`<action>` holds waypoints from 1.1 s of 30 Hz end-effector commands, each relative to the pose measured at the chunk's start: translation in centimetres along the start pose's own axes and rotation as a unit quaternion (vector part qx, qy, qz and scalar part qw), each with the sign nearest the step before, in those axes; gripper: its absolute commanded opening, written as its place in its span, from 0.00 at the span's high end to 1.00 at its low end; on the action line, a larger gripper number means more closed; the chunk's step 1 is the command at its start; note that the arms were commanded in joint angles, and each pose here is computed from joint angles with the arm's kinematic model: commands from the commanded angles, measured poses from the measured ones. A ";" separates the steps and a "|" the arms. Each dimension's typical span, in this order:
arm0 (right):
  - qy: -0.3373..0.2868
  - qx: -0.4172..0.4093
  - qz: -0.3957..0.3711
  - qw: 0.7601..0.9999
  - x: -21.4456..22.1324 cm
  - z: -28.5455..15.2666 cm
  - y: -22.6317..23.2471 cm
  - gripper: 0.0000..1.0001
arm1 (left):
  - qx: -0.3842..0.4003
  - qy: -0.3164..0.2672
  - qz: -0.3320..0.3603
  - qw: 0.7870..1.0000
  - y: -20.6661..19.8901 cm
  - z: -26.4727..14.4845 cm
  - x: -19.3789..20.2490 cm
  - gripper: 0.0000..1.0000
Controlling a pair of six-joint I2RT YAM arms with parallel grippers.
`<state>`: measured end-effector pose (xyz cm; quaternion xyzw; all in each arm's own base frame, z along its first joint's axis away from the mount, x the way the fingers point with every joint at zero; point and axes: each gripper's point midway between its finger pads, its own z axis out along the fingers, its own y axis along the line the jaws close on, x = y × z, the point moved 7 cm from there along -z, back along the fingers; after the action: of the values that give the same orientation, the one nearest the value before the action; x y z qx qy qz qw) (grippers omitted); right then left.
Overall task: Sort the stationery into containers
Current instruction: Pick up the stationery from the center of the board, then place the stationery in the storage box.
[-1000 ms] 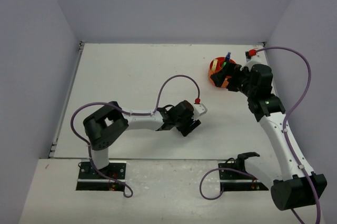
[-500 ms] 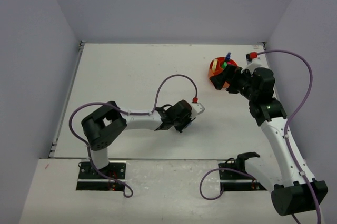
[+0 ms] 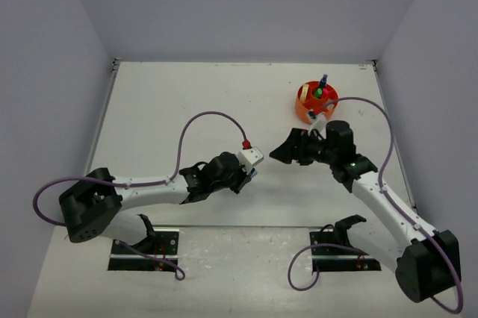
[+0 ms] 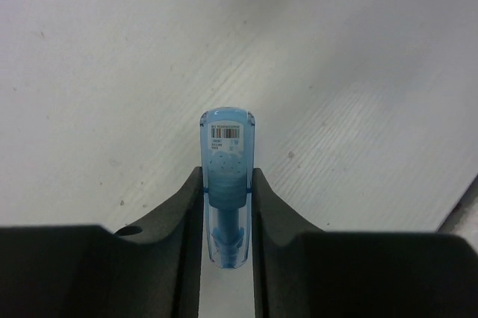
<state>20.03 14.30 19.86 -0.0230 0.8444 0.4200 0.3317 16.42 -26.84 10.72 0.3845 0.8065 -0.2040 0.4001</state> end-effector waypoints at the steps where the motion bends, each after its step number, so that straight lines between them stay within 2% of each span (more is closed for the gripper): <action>1: 0.045 -0.047 -0.013 0.998 2.8 2.9 2.8 0.23 | 0.027 -0.150 -0.006 0.988 -1.4 -1.4 -4.9 1.00; 6: 0.066 -0.028 -0.002 0.997 4.4 4.3 2.3 0.32 | 0.052 -0.198 0.003 0.979 -2.1 -2.8 -5.7 1.00; 9: 0.082 -0.053 -0.006 0.995 5.0 4.9 3.2 0.43 | 0.059 -0.222 0.003 0.973 -2.3 -3.8 -5.5 1.00; 13: 0.093 -0.082 -0.001 0.992 5.3 5.4 3.8 0.91 | 0.064 -0.239 0.004 0.969 -2.3 -4.4 -5.7 1.00; 15: 0.097 -0.089 0.001 0.991 5.4 5.4 4.0 1.00 | 0.060 -0.234 0.005 0.970 -2.2 -4.3 -5.6 1.00; 16: 0.095 -0.089 0.000 0.991 5.3 5.4 4.1 1.00 | 0.050 -0.229 0.001 0.972 -2.0 -4.2 -5.5 0.93; 17: 0.090 -0.088 -0.001 0.992 5.0 5.3 4.3 1.00 | 0.038 -0.221 -0.004 0.975 -1.8 -4.1 -5.4 0.78; 18: 0.085 -0.077 -0.005 0.993 4.7 5.3 4.2 1.00 | 0.024 -0.206 -0.014 0.978 -1.5 -4.0 -5.1 0.49; 20: 0.062 -0.045 -0.014 0.997 3.5 5.2 3.8 1.00 | -0.003 -0.192 -0.029 0.981 -1.1 -4.2 -5.9 0.05; 21: 0.046 -0.027 -0.015 0.998 2.7 5.2 3.5 1.00 | -0.014 -0.174 -0.034 0.984 -1.0 -4.1 -5.4 0.00; 24: -0.036 0.050 0.027 0.998 -2.4 4.1 -0.1 1.00 | -0.064 -0.144 -0.069 0.985 -0.5 -5.6 -6.4 0.00; 27: -0.127 0.118 0.071 0.982 -7.0 2.3 -2.8 1.00 | -0.121 -0.091 -0.108 0.983 0.6 -7.6 -5.2 0.00; 31: -0.236 0.189 0.092 0.949 -12.9 0.5 -4.5 1.00 | -0.103 -0.091 -0.129 0.982 0.8 -11.1 -4.9 0.00; 33: -0.252 0.213 0.102 0.939 -14.9 0.8 -5.6 1.00 | -0.087 -0.074 -0.127 0.985 0.7 -12.4 -4.0 0.00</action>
<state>29.75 10.04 21.49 0.1757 0.8309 0.3106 0.4268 14.22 -23.43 20.65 0.2404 0.8042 -0.2251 0.4947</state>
